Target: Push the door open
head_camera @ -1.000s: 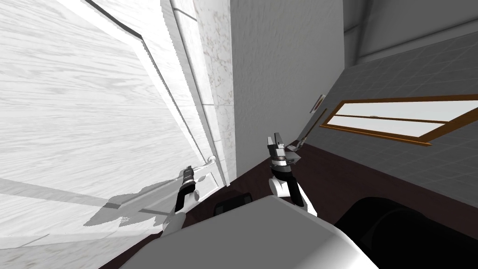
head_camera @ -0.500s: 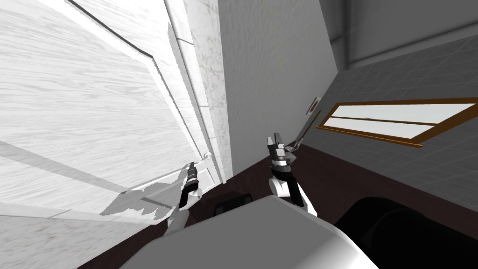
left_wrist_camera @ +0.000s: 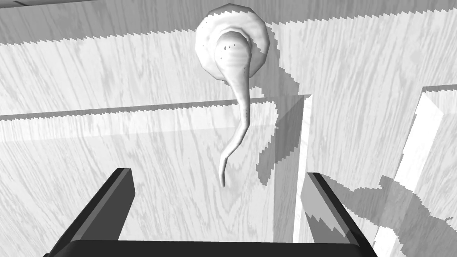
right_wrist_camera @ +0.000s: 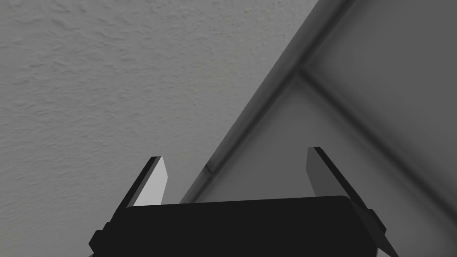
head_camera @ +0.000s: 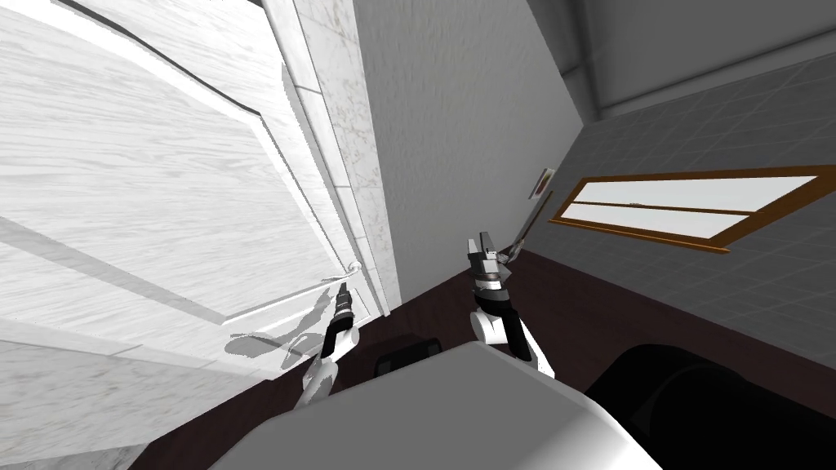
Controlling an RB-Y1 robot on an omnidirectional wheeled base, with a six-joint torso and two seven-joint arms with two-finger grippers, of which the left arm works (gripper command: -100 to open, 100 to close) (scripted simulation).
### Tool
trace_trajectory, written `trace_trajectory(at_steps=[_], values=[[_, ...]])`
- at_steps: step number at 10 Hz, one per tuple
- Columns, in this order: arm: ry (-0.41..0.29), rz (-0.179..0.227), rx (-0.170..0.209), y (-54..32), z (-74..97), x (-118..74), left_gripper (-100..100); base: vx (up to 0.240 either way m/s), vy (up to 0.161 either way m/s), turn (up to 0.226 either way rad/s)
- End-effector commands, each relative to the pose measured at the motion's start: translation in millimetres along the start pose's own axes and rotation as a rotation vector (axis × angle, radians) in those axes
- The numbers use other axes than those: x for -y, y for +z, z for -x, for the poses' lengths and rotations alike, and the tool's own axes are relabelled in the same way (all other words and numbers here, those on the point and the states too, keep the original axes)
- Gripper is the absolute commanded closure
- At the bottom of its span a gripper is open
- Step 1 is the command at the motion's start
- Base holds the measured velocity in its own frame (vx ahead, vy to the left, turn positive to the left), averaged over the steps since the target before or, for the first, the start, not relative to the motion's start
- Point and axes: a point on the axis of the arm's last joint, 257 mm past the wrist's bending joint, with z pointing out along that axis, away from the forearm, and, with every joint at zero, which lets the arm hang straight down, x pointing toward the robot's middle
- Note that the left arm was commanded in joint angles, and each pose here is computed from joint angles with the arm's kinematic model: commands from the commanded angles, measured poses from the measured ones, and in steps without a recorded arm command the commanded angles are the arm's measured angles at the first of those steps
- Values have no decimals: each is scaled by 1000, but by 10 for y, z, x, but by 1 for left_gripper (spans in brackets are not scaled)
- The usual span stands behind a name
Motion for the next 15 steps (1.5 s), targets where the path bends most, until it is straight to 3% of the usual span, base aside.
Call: trace_trajectory(at_steps=[1,9,10,15], values=[[10,-4,6,11,69,4,-100,102,23,-33],[10,-7,21,-13,133,-19,-100,180,50,-23],[10,-7,21,-13,133,-19,100,-11,-4,6],[10,-7,21,-13,133,-19,100,-16,-4,0]])
